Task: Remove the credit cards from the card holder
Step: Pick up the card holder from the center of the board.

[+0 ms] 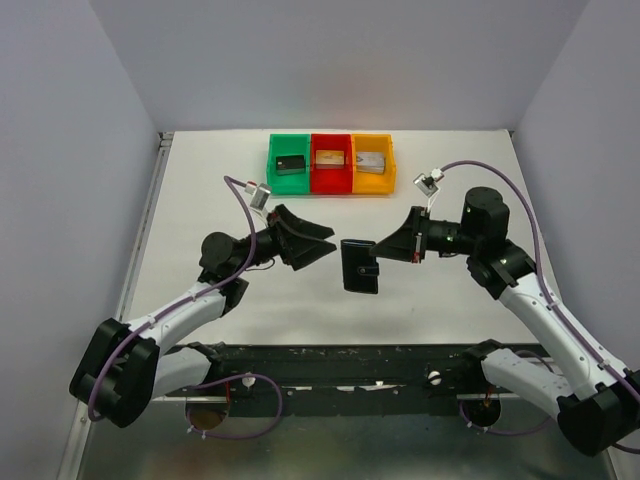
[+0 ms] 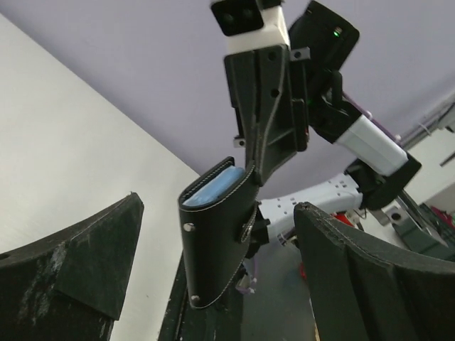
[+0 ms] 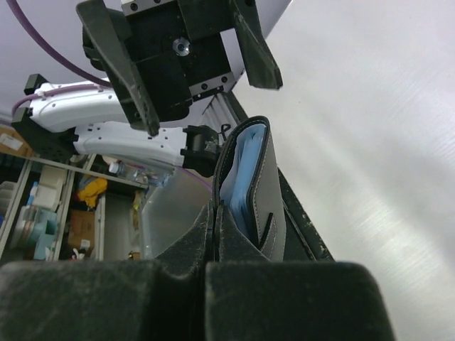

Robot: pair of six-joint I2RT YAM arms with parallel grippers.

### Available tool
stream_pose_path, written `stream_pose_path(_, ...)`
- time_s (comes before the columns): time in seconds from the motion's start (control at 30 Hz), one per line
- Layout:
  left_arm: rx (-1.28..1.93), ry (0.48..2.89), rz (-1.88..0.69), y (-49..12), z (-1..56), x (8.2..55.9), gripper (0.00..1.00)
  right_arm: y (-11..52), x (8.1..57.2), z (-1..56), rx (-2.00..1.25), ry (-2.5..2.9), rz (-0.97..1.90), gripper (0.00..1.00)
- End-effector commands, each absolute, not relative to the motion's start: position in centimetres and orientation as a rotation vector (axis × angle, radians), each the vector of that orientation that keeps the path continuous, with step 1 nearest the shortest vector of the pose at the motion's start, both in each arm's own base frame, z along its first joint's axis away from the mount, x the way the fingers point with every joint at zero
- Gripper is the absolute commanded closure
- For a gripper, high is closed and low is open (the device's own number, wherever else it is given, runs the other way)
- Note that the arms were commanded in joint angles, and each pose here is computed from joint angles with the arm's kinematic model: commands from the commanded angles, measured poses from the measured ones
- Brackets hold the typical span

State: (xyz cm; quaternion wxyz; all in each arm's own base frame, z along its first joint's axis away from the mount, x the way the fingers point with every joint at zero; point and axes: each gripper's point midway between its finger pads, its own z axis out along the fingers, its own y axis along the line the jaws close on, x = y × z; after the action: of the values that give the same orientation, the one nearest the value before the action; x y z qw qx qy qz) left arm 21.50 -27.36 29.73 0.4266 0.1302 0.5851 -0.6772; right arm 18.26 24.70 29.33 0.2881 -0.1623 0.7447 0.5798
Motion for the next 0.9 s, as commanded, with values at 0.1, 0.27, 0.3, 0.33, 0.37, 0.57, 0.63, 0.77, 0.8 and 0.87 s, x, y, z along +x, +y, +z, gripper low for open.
stream_pose_path(0.1,0.532,1.368,-1.708,-28.7,31.2,18.0,0.01,26.4,17.1,33.1,-0.531,1.868,1.667,0.99)
stream_pose_path(0.27,0.525,1.389,-1.690,-28.4,30.5,17.8,0.01,26.7,16.8,33.9,-0.547,1.857,1.696,0.99)
stream_pose_path(0.3,0.527,1.388,-1.688,-28.4,30.5,17.7,0.01,26.9,16.8,34.4,-0.562,1.824,1.696,0.99)
stream_pose_path(0.33,0.529,1.388,-1.685,-28.4,30.5,17.7,0.01,26.9,16.7,34.6,-0.568,1.818,1.700,1.00)
stream_pose_path(0.37,0.528,1.395,-1.683,-28.4,30.3,17.7,0.01,27.0,16.6,34.8,-0.573,1.811,1.705,0.99)
stream_pose_path(0.57,0.571,1.368,-1.702,-28.5,30.7,17.1,0.04,27.2,16.8,34.8,-0.579,1.807,1.711,0.99)
stream_pose_path(0.63,0.587,1.357,-1.709,-28.4,30.9,16.8,0.06,27.3,16.9,34.7,-0.579,1.810,1.707,0.99)
stream_pose_path(0.77,0.608,1.341,-1.715,-28.4,31.3,16.4,0.13,27.3,17.2,34.3,-0.577,1.822,1.690,0.99)
stream_pose_path(0.8,0.613,1.341,-1.718,-28.5,31.3,16.3,0.14,27.3,17.4,34.2,-0.572,1.827,1.685,0.99)
stream_pose_path(0.87,0.618,1.340,-1.717,-28.5,31.3,16.2,0.19,27.4,17.5,34.0,-0.568,1.832,1.680,0.99)
